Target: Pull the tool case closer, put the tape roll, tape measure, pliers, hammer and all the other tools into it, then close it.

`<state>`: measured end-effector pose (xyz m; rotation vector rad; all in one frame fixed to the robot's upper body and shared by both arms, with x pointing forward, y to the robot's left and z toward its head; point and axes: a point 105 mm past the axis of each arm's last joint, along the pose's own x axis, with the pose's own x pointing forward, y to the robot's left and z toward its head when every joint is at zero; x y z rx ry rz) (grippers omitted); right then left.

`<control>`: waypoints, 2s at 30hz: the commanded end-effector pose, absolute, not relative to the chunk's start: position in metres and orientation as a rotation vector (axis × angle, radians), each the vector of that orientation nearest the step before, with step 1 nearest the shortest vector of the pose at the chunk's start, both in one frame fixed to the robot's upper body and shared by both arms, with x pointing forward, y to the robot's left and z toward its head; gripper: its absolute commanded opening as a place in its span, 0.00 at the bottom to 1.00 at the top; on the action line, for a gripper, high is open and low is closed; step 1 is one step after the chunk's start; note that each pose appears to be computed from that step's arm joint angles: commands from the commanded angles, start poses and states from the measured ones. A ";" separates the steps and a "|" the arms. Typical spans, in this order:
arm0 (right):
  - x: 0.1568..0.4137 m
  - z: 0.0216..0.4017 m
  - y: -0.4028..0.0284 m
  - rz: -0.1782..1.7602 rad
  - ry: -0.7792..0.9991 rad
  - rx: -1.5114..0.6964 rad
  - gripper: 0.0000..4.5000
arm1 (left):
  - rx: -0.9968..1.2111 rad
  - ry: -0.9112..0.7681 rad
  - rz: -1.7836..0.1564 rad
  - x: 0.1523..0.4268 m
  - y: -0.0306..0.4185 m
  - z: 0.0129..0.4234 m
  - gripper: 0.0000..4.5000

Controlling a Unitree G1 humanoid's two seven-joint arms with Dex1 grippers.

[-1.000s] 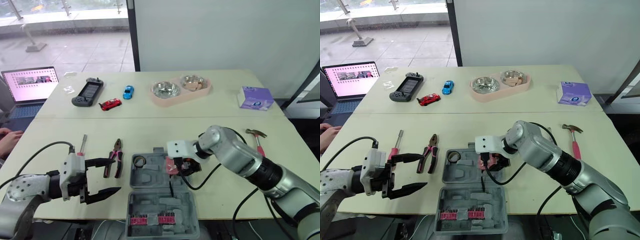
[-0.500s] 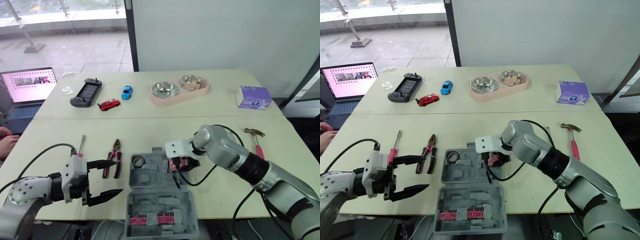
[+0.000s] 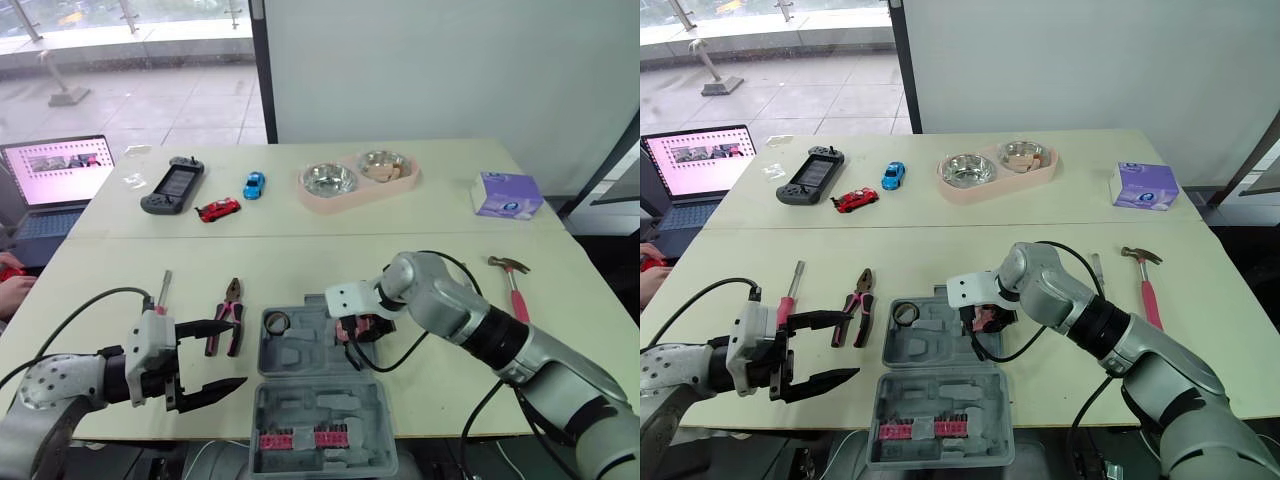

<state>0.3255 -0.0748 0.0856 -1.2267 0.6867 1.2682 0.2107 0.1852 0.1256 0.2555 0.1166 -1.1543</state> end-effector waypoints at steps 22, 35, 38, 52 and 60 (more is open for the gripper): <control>0.301 0.134 -0.093 1.177 0.516 -0.773 0.68 | 0.272 0.088 -1.167 0.211 0.179 0.134 1.00; 0.300 0.094 -0.100 1.113 0.375 -0.543 0.35 | 0.269 0.088 -1.155 0.211 0.181 0.134 1.00; 0.302 0.090 -0.102 1.105 0.377 -0.522 0.35 | 0.270 0.088 -1.154 0.211 0.181 0.134 1.00; 0.311 0.044 -0.117 1.070 0.469 -0.572 0.35 | 0.280 0.088 -1.151 0.212 0.182 0.135 1.00; 0.301 0.021 -0.124 1.060 0.640 -0.536 0.35 | 0.282 0.084 -1.151 0.212 0.182 0.137 1.00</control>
